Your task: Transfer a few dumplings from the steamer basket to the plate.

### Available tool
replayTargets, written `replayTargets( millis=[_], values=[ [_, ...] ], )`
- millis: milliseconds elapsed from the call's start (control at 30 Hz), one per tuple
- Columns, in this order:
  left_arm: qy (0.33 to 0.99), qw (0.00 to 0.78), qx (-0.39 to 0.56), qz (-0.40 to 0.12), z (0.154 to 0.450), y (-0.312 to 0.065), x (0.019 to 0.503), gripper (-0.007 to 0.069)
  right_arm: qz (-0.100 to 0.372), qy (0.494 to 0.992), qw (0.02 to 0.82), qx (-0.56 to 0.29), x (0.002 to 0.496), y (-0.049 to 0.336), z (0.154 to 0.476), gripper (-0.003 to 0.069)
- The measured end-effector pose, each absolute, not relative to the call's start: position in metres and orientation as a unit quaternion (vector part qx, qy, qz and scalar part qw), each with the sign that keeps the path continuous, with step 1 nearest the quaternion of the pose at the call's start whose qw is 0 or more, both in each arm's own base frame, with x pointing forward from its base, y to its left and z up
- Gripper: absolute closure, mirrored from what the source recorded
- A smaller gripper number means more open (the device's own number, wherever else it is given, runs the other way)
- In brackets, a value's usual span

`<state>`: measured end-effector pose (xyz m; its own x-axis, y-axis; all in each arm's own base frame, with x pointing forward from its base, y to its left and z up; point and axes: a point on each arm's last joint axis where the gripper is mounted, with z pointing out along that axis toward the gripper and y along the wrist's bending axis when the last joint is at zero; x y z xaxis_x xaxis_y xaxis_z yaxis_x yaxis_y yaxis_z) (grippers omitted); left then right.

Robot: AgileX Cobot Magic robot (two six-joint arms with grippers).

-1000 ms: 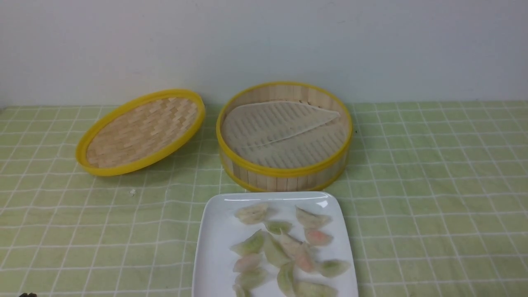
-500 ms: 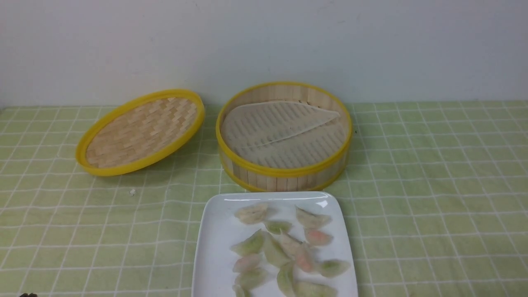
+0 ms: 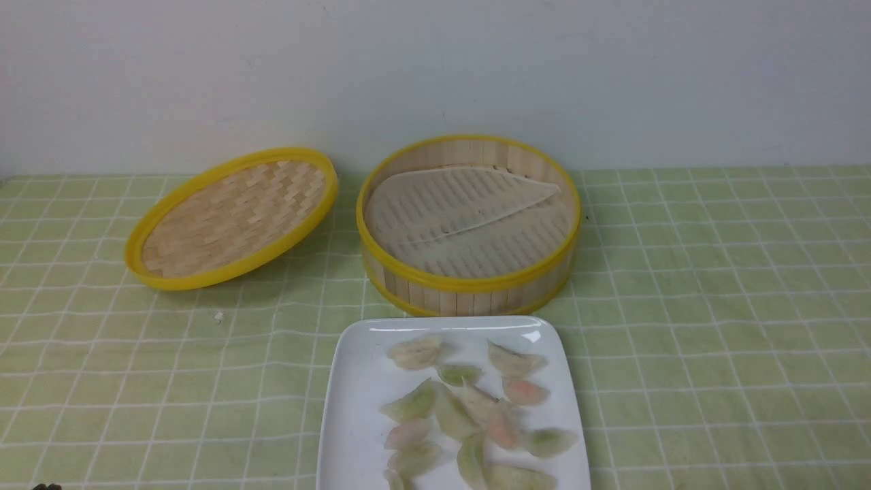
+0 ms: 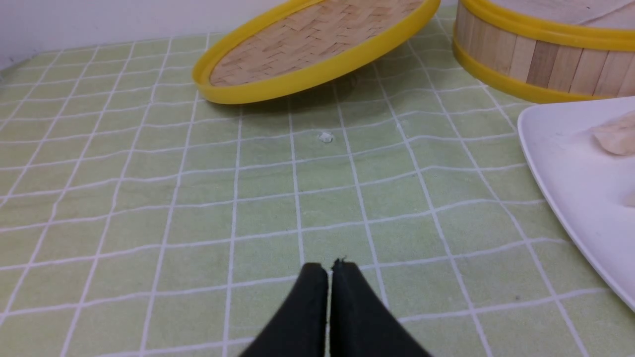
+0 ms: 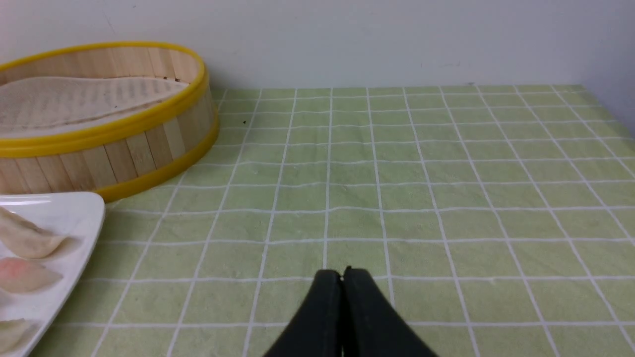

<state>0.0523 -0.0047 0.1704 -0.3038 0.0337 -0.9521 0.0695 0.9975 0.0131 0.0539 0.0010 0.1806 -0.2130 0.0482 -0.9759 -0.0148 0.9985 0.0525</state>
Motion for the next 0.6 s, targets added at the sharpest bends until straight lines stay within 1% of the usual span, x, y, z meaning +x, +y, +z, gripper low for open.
replayTargets(
  millis=[600],
  values=[
    [0.807,0.589,0.032,-0.015,0.1703,-0.0047,0.0523,0.0631,0.027,0.778,0.627,0.013,0.0539,0.0010,0.1806,0.0673]
  ],
)
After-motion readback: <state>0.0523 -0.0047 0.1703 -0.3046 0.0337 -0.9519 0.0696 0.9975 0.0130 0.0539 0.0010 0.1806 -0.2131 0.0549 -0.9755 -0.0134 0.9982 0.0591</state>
